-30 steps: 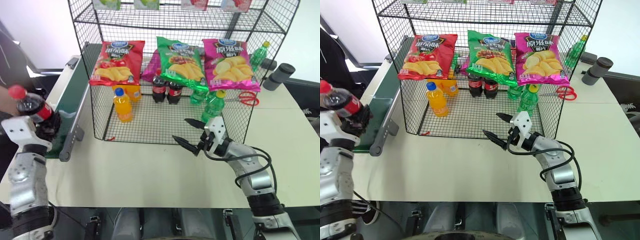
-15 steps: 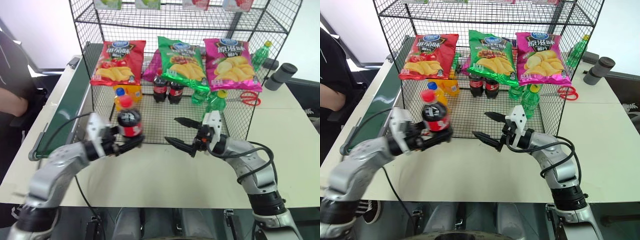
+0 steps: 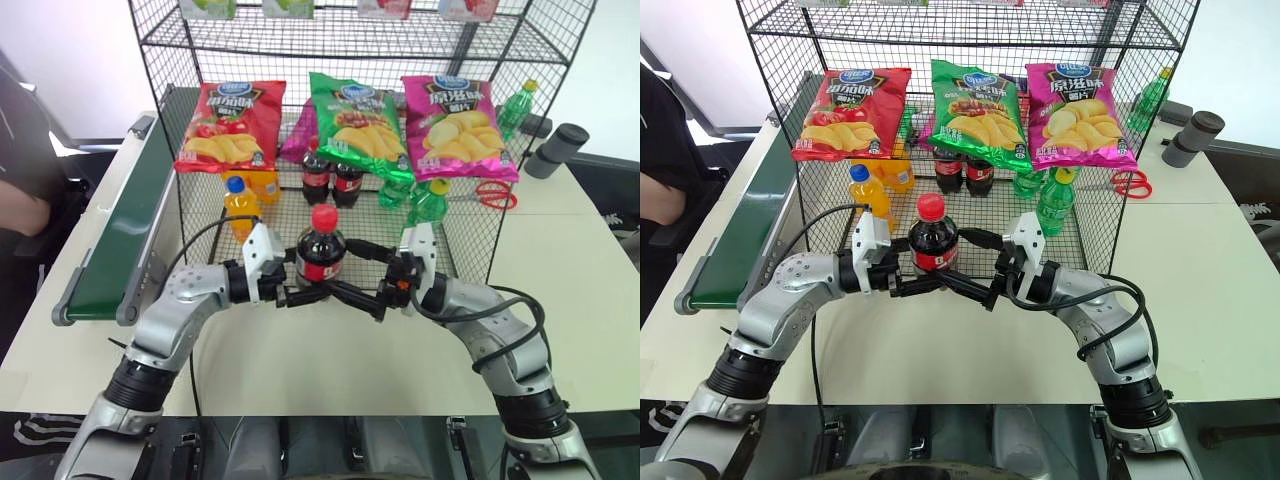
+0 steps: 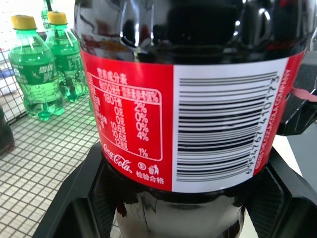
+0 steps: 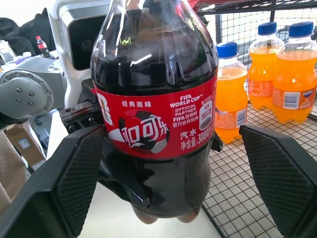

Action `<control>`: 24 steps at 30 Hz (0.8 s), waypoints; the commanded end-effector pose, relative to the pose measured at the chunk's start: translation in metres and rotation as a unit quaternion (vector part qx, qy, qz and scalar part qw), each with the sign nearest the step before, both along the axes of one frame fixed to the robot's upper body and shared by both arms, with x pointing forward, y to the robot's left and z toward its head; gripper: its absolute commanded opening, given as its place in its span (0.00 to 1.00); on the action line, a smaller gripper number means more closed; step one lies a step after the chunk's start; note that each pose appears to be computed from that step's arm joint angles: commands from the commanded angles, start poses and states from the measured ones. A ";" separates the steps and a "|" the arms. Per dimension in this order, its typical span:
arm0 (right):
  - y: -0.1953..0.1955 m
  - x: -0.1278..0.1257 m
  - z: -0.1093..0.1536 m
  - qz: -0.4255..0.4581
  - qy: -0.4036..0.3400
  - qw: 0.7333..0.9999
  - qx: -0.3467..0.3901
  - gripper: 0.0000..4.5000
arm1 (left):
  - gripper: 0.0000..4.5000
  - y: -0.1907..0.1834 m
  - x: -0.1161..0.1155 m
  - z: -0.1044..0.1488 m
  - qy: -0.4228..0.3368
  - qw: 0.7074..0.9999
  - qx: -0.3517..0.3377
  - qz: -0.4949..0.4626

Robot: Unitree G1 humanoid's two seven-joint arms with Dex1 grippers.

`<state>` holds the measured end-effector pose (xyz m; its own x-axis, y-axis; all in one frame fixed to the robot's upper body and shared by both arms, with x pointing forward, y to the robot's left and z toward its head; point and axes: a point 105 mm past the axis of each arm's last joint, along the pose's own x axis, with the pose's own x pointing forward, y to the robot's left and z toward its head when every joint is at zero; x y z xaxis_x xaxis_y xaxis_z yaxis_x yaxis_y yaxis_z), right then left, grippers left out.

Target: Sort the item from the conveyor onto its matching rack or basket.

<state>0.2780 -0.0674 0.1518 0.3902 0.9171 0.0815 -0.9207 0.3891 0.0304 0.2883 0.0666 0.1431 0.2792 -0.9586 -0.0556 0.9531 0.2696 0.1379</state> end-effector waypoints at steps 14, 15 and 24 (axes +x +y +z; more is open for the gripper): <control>0.014 -0.010 0.020 0.036 -0.005 0.999 0.029 0.95 | 0.64 -0.014 -0.013 0.012 -0.047 0.998 0.001 -0.038; 0.014 -0.010 0.019 0.038 -0.003 0.999 0.029 0.88 | 0.64 -0.014 -0.013 0.012 -0.047 0.998 0.001 -0.038; 0.014 -0.008 0.020 0.027 -0.009 0.999 0.029 0.66 | 0.99 -0.012 -0.011 0.011 -0.029 0.999 -0.002 -0.034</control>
<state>0.2738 -0.0573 0.1552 0.3625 0.9281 0.0857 -0.9308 0.3558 0.0835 0.2792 0.0559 0.1392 0.2233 -0.9721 -0.0722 0.9678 0.2122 0.1354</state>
